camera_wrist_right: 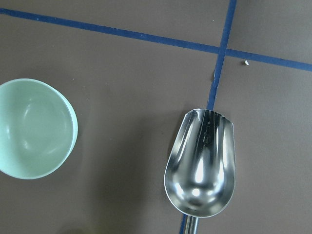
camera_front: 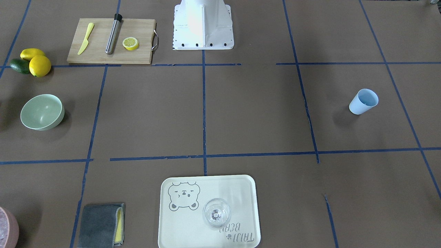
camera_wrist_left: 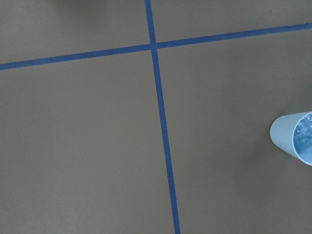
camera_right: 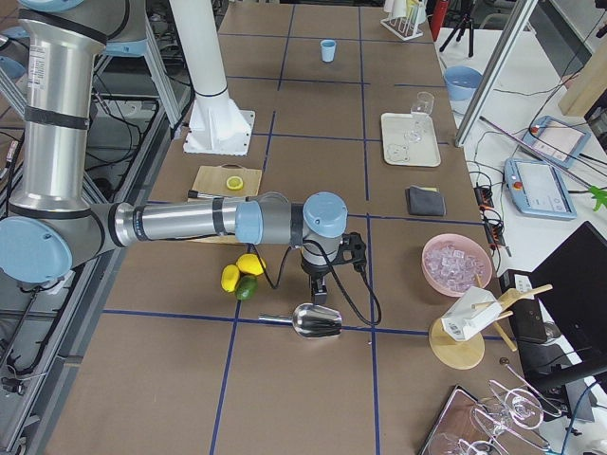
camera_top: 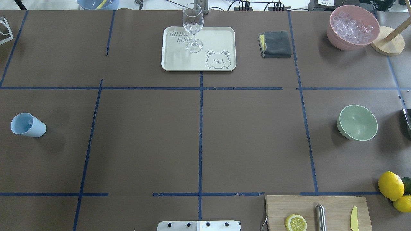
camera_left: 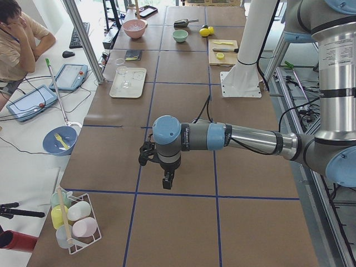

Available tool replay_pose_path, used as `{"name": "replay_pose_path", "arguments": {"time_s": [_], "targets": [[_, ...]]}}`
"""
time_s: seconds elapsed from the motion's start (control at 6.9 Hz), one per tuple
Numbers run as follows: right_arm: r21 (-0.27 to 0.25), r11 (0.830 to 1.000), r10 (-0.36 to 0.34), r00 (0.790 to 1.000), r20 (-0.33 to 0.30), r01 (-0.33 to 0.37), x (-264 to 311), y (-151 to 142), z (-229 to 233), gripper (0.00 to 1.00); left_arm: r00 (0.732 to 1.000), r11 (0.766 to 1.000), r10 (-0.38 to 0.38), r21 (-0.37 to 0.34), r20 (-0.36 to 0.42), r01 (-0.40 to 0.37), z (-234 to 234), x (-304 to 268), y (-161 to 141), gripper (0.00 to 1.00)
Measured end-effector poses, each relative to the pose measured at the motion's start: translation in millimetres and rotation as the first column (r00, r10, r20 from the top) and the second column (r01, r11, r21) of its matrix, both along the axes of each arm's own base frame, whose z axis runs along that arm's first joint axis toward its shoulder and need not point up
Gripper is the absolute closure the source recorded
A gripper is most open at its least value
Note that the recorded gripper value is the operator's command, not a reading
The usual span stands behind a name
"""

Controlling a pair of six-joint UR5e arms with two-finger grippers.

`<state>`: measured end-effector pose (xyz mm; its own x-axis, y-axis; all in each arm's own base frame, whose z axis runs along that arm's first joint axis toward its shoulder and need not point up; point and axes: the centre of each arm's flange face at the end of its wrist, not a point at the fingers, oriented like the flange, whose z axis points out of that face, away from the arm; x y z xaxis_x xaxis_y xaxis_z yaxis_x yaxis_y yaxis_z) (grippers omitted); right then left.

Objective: Pour ice into bowl

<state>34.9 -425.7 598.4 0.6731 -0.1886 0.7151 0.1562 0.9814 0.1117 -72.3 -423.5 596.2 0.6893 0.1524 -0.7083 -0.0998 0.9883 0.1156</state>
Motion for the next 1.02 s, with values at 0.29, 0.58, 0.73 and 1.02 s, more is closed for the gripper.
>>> {"name": "replay_pose_path", "arguments": {"time_s": [0.29, 0.58, 0.73, 1.02], "targets": [[0.002, 1.000, 0.002, 1.000, 0.001, -0.002, -1, -1, -2, 0.00, 1.000, 0.999, 0.011, 0.045, 0.001, -0.011, -6, 0, -7, 0.00], [0.010, 1.000, 0.000, 1.000, 0.001, 0.000, -2, -3, -4, 0.00, 1.000, 0.997, 0.020, 0.069, -0.005, -0.020, -12, 0, -12, 0.00], [0.041, 0.999, -0.006, 1.000, 0.002, 0.005, -4, -5, -6, 0.00, 1.000, 0.997, 0.021, 0.071, -0.006, -0.020, -12, 0, -12, 0.00], [0.083, 0.997, -0.013, 0.999, 0.038, 0.010, -11, -5, -4, 0.00, 1.000, 0.997, 0.021, 0.068, -0.007, -0.020, -10, 0, -11, 0.00]]}}
